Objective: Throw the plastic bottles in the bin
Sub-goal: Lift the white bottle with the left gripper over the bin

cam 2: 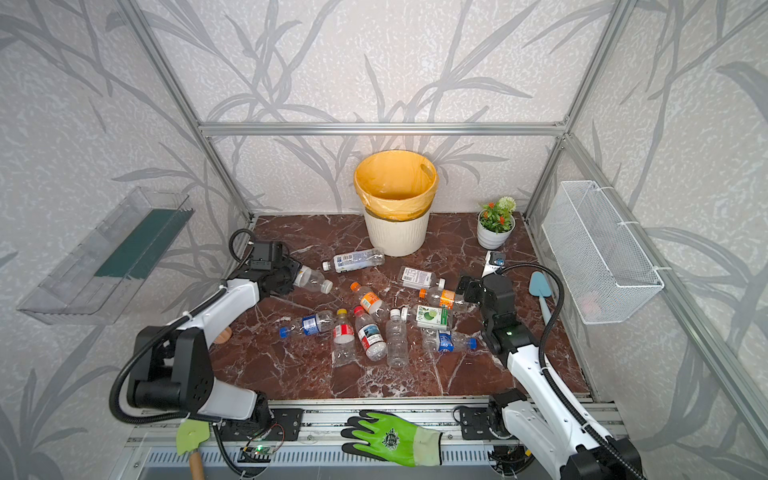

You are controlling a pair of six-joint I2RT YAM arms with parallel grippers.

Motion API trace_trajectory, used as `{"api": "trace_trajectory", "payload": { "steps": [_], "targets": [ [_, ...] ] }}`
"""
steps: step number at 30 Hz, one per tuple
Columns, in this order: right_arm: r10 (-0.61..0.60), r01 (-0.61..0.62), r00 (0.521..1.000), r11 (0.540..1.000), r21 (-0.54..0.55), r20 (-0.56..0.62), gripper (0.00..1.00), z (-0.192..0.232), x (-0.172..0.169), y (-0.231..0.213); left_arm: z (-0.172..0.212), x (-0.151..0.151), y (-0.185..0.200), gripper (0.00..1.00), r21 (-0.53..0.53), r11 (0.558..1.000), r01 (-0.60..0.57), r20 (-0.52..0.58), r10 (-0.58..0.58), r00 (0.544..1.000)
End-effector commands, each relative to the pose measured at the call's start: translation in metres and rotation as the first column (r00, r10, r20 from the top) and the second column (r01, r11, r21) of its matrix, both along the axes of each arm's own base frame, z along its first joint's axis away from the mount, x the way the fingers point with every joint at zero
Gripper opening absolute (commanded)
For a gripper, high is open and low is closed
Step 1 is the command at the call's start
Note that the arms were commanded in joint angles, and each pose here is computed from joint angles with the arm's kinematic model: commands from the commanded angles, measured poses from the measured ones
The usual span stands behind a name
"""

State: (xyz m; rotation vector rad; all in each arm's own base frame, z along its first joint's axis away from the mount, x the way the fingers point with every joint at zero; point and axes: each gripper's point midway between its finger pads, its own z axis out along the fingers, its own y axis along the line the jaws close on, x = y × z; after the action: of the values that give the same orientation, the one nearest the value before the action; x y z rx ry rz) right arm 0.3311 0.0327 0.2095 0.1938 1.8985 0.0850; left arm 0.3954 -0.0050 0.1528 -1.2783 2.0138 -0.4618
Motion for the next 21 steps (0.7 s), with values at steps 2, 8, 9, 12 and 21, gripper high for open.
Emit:
{"api": "trace_trajectory", "payload": {
  "steps": [2,8,9,12,21],
  "targets": [
    [-0.014,0.014,1.0,1.0,-0.007,0.024,0.97,0.007,-0.002,-0.004,0.116,-0.015,0.042,0.65,0.231,0.964,-0.134,0.258,0.072,0.963],
    [-0.013,0.012,0.999,1.0,0.008,0.037,0.97,0.011,0.0,-0.003,0.272,-0.024,0.045,0.58,0.371,0.906,-0.204,0.601,-0.067,0.797],
    [-0.01,0.01,0.999,1.0,0.015,0.04,0.97,0.012,0.0,-0.002,0.287,-0.018,0.039,0.57,0.373,0.908,-0.191,0.63,-0.097,0.771],
    [-0.003,0.002,0.999,1.0,0.028,0.044,0.97,0.013,0.001,0.0,0.316,0.007,0.012,0.54,0.369,0.922,-0.119,0.684,-0.182,0.706],
    [-0.005,0.003,0.998,1.0,0.021,0.067,0.97,0.025,-0.01,-0.004,0.333,0.117,-0.145,0.52,0.49,0.841,0.231,0.637,-0.525,0.565]
  ]
}}
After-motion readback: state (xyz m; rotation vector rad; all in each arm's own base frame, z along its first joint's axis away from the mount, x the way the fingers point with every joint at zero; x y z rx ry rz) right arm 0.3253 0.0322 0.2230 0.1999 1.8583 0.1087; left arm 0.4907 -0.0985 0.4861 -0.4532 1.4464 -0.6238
